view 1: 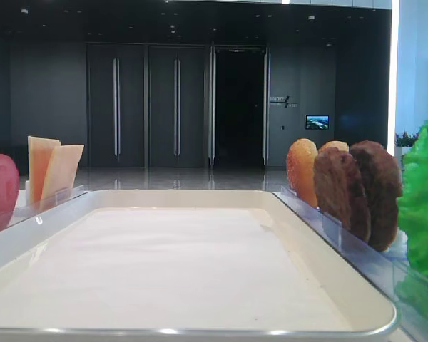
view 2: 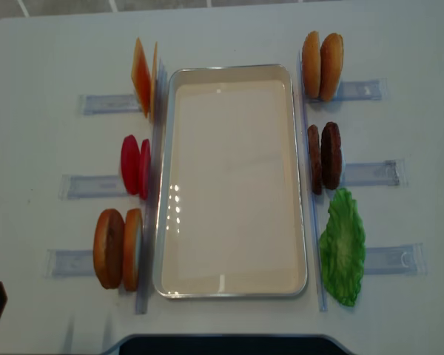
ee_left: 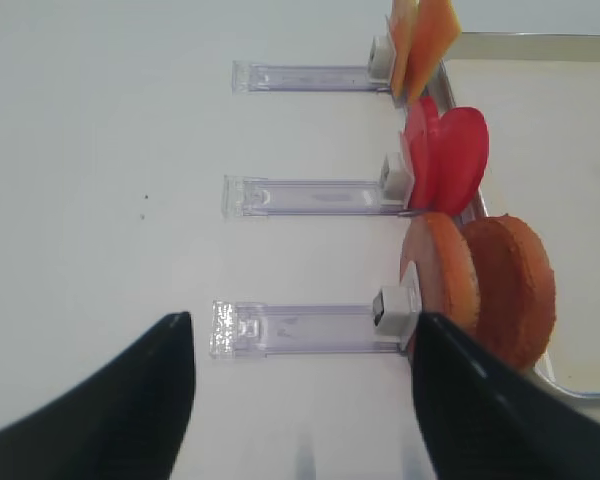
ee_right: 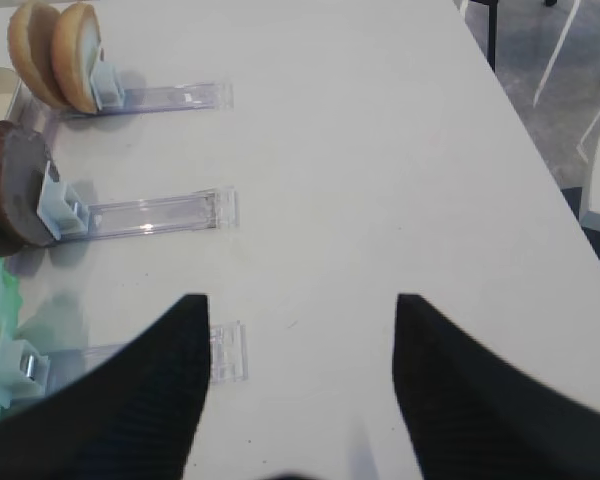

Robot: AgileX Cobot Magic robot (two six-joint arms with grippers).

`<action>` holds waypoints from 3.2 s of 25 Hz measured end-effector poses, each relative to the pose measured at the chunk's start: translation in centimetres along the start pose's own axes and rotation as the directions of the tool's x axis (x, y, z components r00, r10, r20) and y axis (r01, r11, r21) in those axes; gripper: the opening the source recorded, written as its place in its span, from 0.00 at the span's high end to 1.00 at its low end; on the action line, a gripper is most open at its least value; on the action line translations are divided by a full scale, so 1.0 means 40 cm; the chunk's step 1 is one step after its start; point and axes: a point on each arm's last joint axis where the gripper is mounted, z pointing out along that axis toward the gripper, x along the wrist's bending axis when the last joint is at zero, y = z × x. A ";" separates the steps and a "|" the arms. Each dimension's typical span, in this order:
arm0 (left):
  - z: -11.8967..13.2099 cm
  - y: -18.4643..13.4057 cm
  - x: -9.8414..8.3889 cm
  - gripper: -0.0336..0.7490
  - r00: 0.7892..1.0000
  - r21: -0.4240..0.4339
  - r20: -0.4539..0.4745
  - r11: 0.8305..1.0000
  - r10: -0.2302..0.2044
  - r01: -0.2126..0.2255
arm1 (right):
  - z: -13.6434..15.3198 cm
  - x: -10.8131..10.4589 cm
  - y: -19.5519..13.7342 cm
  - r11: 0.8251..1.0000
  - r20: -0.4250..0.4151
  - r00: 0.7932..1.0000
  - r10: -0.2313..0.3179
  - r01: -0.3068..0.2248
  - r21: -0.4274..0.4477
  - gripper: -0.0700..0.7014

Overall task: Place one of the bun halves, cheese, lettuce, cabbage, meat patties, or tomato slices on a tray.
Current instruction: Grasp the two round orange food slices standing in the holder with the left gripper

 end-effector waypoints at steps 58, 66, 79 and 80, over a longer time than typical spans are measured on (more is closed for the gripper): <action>0.315 0.276 -0.040 0.30 0.998 0.683 -0.048 0.728 -0.032 0.056 | 0.000 0.000 0.000 1.000 0.000 1.000 0.000 0.000 0.000 0.37; 0.416 0.295 -0.058 0.30 0.995 0.762 -0.051 0.640 -0.083 0.093 | 0.000 0.000 0.000 1.000 0.000 1.000 0.000 0.000 0.000 0.37; 0.401 0.282 -0.196 0.30 0.993 0.761 -0.012 0.643 -0.120 0.087 | 0.000 0.000 0.000 1.000 0.000 1.000 0.000 0.000 0.000 0.37; 0.397 0.280 -0.213 0.30 0.992 0.758 0.000 0.647 -0.122 0.080 | 0.000 0.000 0.000 1.000 0.000 1.000 0.000 0.000 0.000 0.37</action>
